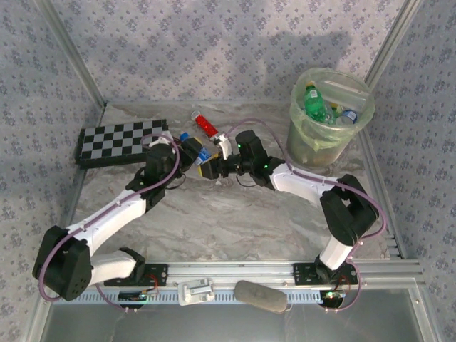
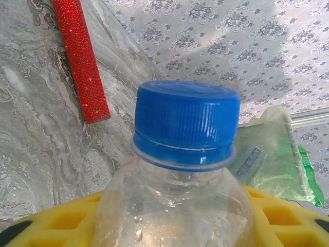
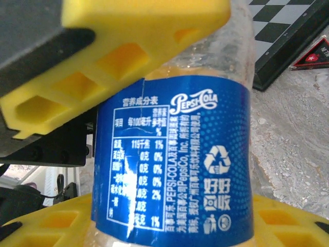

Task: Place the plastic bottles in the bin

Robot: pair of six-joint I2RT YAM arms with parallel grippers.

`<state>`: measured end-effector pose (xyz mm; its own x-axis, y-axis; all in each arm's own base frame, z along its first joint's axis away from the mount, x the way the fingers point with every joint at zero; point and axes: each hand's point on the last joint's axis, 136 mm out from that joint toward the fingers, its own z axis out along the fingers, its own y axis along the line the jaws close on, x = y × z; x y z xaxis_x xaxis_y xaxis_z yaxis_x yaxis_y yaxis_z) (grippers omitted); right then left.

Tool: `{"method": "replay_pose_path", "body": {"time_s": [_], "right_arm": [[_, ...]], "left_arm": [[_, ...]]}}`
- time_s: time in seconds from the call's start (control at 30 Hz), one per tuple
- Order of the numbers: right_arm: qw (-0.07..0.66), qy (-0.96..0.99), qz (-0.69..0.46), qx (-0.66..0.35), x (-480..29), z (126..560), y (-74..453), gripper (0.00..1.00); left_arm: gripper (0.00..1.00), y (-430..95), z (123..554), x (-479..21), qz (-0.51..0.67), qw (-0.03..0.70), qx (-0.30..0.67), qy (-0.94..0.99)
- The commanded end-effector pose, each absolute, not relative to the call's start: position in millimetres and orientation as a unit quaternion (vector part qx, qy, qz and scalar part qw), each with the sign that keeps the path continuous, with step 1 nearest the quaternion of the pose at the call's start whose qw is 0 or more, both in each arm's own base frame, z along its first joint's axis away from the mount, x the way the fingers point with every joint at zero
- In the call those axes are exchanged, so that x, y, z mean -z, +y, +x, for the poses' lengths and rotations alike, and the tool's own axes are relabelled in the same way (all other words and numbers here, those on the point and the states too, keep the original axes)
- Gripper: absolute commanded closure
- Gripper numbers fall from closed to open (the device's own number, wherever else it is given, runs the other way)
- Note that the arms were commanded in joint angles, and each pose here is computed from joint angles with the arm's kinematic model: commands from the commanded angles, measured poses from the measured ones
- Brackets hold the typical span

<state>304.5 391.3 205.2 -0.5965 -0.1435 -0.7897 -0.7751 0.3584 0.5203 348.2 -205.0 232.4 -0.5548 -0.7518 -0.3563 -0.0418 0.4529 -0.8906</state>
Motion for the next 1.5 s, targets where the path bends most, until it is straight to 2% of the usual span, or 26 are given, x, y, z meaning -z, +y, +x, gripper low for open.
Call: {"method": "replay_pose_path", "body": {"time_s": [0.0,0.17,0.27,0.47,0.5,0.63,0.97,1.23,1.47], "right_arm": [[0.354,0.743,-0.315,-0.473,-220.7,309.8,391.5,0.51],[0.363,0.755,-0.317,-0.444,-221.9,315.8,373.6,0.52],[0.370,0.769,-0.325,-0.408,-223.6,321.0,354.6,0.52],[0.400,0.793,-0.332,-0.317,-244.3,330.9,298.8,0.52],[0.420,0.791,-0.328,-0.301,-265.7,336.1,288.4,0.52],[0.450,0.817,-0.289,-0.216,-296.9,348.4,236.2,0.52],[0.509,0.850,-0.121,-0.060,-357.2,351.0,98.5,0.52],[0.487,0.872,-0.003,0.052,-340.4,356.6,1.6,0.51],[0.504,0.859,0.063,0.058,-343.4,367.5,-37.5,0.51]], "left_arm": [[0.33,-206.5,348.9,-243.4,-0.259,0.395,0.473,0.744],[0.09,-193.5,348.3,-248.4,-0.254,0.413,0.449,0.750],[0.00,-182.2,347.6,-252.6,-0.254,0.428,0.428,0.754],[0.00,-163.1,345.5,-246.3,-0.244,0.455,0.368,0.774],[0.00,-162.4,345.9,-242.6,-0.242,0.453,0.361,0.778],[0.00,-170.3,348.8,-227.9,-0.218,0.441,0.351,0.797],[0.00,-229.8,355.9,-181.3,-0.128,0.329,0.390,0.850],[0.00,-240.0,359.7,-176.1,-0.116,0.319,0.391,0.856],[0.00,-244.0,365.4,-180.5,-0.107,0.319,0.389,0.858]]}}
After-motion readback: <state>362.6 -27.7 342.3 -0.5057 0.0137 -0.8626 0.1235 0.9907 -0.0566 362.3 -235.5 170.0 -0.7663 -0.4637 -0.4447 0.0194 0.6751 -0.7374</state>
